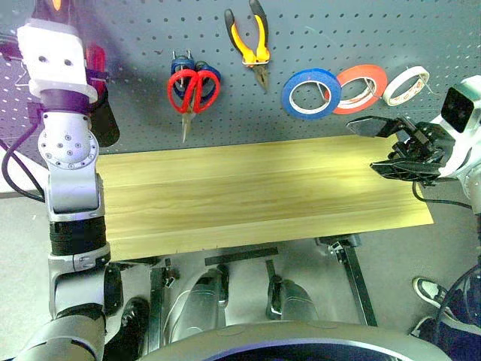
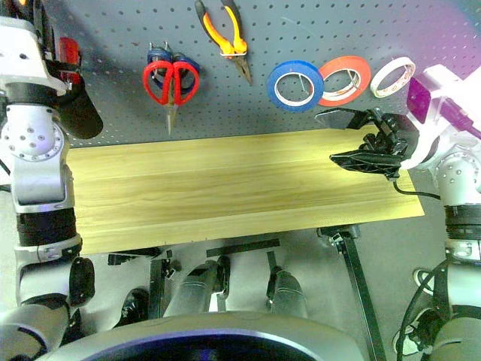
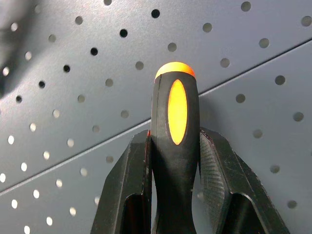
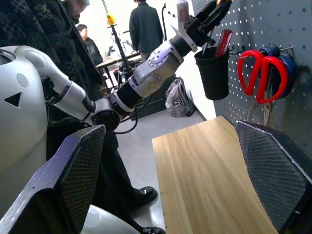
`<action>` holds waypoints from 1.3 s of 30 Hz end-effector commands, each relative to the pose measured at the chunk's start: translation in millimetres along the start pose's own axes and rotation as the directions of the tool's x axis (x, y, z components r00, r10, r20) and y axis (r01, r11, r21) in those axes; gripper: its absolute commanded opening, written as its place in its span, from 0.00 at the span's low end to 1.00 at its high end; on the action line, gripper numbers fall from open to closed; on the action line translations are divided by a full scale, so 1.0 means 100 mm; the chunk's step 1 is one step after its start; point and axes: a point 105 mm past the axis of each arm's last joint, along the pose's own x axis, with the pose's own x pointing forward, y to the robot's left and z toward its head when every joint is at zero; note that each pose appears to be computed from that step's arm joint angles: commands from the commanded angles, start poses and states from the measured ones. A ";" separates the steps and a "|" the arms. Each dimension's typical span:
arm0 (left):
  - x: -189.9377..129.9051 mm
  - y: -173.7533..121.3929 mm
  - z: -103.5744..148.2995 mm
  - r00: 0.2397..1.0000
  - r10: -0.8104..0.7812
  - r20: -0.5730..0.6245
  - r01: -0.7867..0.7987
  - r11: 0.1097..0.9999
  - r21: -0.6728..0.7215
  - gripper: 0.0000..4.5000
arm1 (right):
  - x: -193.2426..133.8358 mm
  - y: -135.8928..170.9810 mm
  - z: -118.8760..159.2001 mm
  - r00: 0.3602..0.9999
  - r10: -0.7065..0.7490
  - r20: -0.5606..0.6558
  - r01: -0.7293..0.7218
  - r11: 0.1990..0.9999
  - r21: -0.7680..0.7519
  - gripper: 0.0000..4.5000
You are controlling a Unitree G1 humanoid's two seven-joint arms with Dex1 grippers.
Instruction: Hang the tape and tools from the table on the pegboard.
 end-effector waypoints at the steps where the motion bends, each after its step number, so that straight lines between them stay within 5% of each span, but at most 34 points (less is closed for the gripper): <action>1: -0.08 0.07 0.10 0.999 0.029 0.041 -0.030 1.000 0.007 0.22 | 0.00 0.05 0.16 1.000 0.019 -0.002 -0.019 0.999 -0.048 1.00; 17: -0.58 0.24 -0.02 0.993 0.031 -0.115 -0.027 0.999 0.040 0.22 | 0.01 0.00 0.12 1.000 0.011 -0.007 -0.012 0.999 -0.032 1.00; 35: -0.80 0.36 -0.74 0.916 0.099 -0.388 -0.120 0.992 -0.031 0.22 | 0.02 -0.02 0.11 1.000 0.015 -0.016 -0.015 0.999 -0.031 1.00; 39: -0.82 0.28 -0.77 0.915 0.057 -0.400 -0.095 0.992 -0.077 0.49 | 0.02 -0.01 0.10 1.000 0.014 -0.021 -0.015 0.999 -0.033 1.00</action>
